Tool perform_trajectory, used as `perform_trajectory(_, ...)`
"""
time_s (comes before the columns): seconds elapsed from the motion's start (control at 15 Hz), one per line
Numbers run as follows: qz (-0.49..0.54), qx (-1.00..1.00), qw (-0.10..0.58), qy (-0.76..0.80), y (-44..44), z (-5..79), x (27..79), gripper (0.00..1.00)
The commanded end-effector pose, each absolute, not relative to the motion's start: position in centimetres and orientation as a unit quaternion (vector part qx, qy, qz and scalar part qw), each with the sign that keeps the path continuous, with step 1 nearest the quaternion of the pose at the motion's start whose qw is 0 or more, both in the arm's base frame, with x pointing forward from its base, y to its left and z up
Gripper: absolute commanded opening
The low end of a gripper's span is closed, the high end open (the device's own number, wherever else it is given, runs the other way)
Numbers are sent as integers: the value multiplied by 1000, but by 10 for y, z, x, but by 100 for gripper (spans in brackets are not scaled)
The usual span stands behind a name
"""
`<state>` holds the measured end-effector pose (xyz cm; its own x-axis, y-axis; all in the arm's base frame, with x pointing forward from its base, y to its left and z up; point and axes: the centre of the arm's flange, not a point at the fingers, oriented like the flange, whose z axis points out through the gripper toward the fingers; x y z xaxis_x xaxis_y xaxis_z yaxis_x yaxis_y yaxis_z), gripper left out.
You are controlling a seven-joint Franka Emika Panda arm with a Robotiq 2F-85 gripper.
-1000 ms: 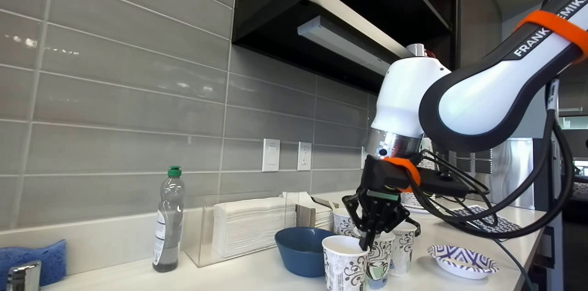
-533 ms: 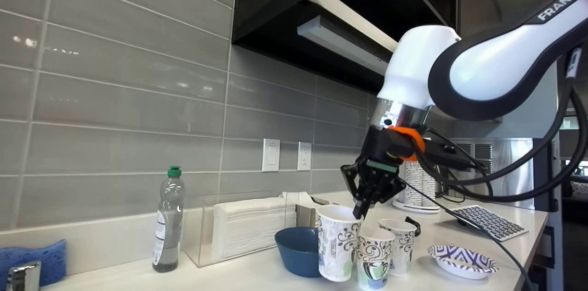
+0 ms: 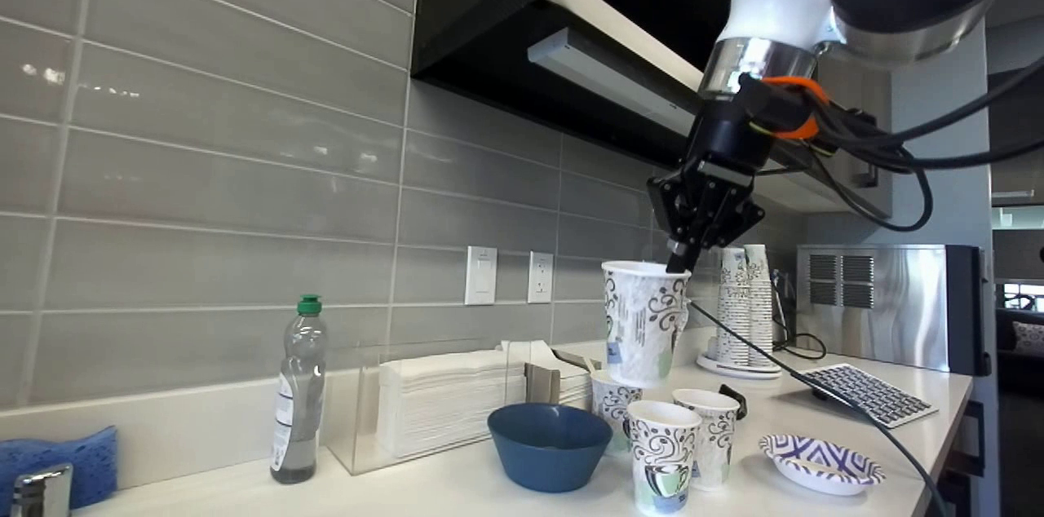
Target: Pick up the coffee up and pour the beans into the two coffee cups
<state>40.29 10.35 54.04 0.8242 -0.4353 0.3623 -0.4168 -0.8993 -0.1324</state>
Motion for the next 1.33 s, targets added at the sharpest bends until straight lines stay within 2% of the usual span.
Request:
perform_trajectory(0.0,-196,-955,27,221,102,548,400,3)
perform_trajectory(0.53,-194,-956,27,218,102,548,399,3)
perform_trajectory(0.6,-192,-957,22,214,102,552,399,1)
perform_trajectory(1.27,-121,-966,-177,145,130,575,429,1)
